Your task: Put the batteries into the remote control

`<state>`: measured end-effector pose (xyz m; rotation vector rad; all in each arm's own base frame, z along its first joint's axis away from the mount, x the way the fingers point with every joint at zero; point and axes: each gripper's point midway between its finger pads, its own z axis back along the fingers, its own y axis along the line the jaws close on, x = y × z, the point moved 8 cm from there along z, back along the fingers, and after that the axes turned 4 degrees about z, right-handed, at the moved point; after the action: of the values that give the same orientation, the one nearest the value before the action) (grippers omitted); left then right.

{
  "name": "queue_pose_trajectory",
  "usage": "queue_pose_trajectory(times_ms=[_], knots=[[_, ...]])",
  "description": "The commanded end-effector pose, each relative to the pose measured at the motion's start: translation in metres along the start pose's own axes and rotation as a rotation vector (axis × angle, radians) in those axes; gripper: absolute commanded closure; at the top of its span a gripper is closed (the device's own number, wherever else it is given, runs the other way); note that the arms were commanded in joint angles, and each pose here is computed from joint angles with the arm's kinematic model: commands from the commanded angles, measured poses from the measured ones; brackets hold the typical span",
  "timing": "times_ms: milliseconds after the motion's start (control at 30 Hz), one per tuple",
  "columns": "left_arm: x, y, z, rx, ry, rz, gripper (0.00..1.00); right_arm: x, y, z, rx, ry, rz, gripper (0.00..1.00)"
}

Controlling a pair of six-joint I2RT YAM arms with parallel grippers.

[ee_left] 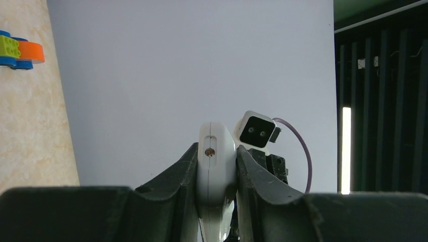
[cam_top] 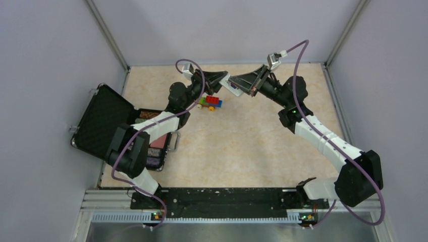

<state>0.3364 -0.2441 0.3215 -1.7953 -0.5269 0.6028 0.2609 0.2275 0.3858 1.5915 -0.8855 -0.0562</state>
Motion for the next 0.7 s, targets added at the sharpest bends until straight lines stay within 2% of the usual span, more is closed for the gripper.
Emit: queue_pose_trajectory(times_ms=[0, 667], knots=[[-0.006, -0.027, -0.007, -0.131, 0.027, -0.024, 1.00, -0.003, 0.008, -0.004, 0.046, 0.017, -0.010, 1.00], [-0.007, -0.024, 0.002, -0.121, 0.004, 0.004, 1.00, -0.002, -0.004, 0.000, -0.040, -0.040, -0.013, 1.00]])
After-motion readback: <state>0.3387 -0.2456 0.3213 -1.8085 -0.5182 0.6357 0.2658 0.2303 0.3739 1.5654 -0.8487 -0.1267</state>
